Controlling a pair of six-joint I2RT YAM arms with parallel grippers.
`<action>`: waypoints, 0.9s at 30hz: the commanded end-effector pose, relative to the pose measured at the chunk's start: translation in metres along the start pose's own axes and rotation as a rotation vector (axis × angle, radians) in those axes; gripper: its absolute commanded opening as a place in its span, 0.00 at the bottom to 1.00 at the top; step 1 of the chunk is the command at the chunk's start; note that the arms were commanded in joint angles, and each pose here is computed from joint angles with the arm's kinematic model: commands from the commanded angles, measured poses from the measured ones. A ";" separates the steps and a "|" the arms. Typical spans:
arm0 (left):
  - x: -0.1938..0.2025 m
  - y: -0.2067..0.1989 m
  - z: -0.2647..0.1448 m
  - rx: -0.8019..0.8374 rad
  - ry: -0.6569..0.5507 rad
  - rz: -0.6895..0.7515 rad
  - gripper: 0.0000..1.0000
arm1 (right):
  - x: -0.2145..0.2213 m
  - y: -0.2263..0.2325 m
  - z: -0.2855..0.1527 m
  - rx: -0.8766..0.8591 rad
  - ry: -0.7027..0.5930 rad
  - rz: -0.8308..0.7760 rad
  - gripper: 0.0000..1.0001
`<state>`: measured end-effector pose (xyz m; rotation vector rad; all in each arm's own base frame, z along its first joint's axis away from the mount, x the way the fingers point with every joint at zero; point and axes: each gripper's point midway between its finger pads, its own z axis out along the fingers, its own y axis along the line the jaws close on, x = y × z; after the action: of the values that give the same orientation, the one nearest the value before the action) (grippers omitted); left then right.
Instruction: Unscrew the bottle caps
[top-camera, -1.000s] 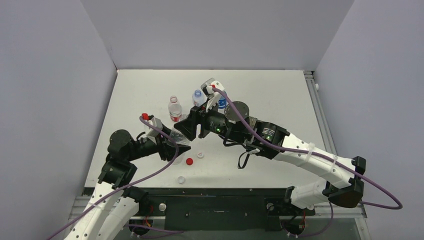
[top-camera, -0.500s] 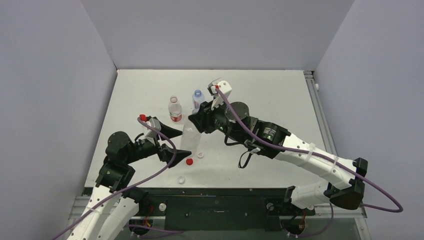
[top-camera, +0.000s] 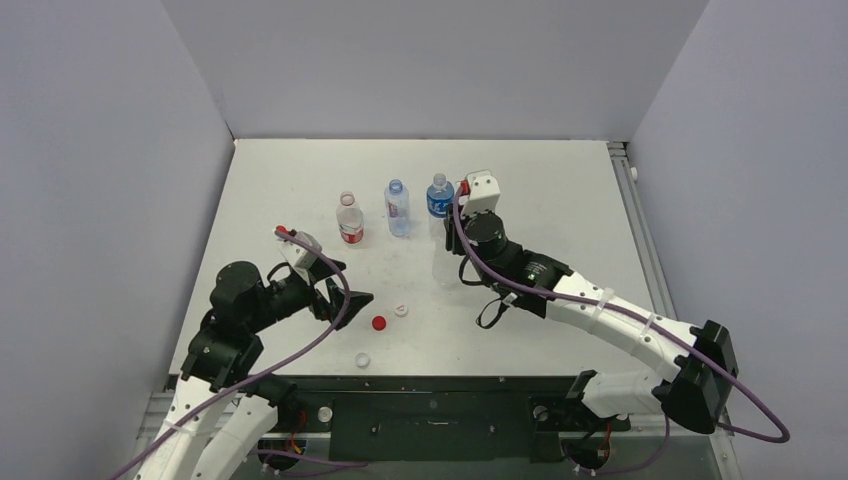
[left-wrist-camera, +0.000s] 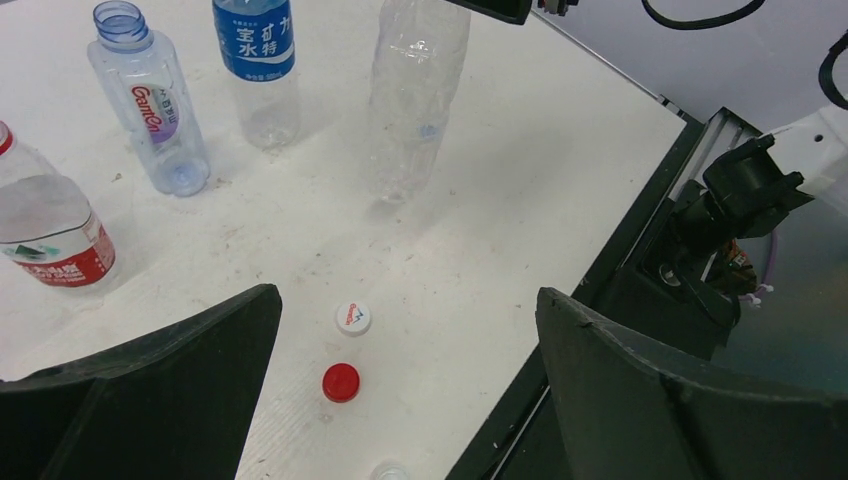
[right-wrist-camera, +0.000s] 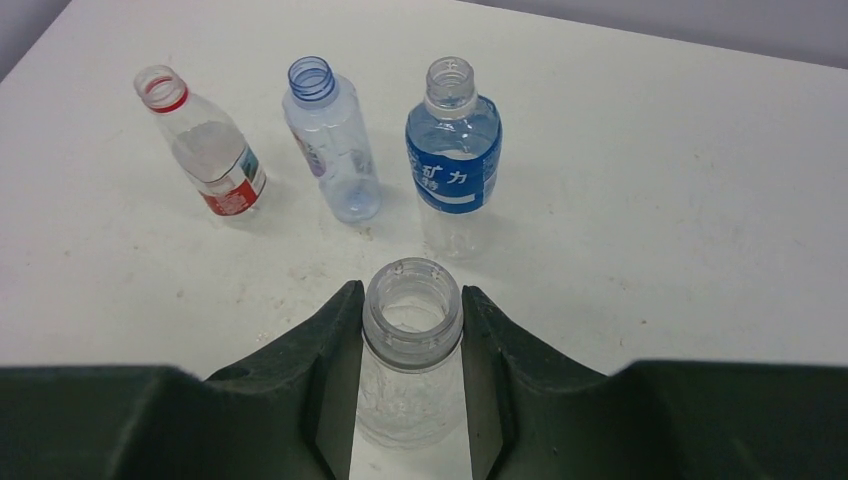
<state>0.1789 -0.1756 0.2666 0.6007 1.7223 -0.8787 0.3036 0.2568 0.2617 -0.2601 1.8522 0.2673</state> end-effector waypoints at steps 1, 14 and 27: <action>-0.021 0.002 -0.012 -0.056 -0.045 0.047 0.96 | -0.006 -0.003 0.019 0.048 -0.077 0.040 0.00; -0.015 0.018 -0.012 -0.144 0.000 0.021 0.96 | 0.054 -0.001 0.038 0.089 0.014 -0.018 0.00; -0.020 0.017 -0.015 -0.151 -0.024 0.047 0.97 | 0.054 0.000 0.033 0.079 0.021 -0.006 0.58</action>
<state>0.1883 -0.1567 0.2598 0.5238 1.7994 -0.7469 0.3189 0.2639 0.1885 -0.2508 1.9089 0.1646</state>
